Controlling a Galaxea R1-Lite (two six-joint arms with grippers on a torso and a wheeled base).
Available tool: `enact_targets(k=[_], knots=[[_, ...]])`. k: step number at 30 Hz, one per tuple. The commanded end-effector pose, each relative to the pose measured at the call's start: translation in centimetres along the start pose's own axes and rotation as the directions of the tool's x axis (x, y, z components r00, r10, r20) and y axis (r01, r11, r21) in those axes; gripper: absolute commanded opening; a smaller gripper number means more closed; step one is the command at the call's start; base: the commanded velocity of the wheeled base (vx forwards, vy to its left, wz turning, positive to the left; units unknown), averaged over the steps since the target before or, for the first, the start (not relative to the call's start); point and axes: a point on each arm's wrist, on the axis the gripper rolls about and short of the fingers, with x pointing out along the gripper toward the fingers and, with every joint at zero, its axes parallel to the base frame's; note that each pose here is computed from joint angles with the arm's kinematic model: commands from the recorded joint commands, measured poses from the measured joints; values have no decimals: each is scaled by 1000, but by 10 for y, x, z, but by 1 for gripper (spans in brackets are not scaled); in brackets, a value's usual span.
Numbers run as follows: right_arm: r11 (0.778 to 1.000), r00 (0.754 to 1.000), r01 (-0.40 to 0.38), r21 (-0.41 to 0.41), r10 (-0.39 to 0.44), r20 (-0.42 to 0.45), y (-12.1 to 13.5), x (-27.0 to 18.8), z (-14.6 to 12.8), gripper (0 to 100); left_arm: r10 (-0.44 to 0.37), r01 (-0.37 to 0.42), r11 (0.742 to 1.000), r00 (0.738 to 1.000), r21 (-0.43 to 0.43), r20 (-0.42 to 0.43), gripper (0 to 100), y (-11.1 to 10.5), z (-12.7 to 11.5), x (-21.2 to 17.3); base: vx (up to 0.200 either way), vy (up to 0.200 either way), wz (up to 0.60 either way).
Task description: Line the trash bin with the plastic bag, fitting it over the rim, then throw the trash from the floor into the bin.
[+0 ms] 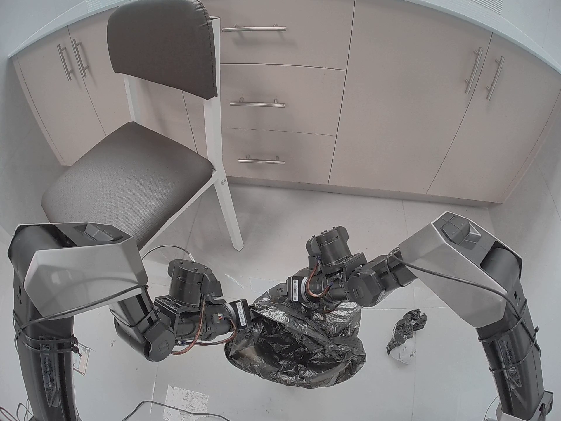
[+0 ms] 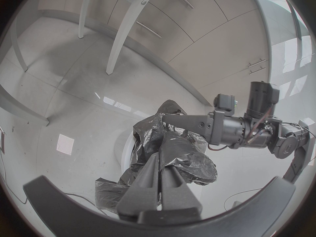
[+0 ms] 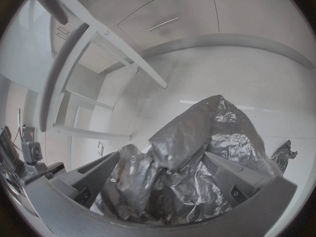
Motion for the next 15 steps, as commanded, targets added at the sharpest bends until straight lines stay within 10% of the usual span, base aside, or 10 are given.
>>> enact_targets(k=[1,15], knots=[[1000,1000,16,13,-16,-10,-14,22,-4,100,0,0,1000,1000,1,-1,0,0,0,0,0,0,0],[996,990,76,47,-70,-126,-15,31,2,100,4,-4,1000,1000,1,-3,0,0,-2,0,0,0,0]])
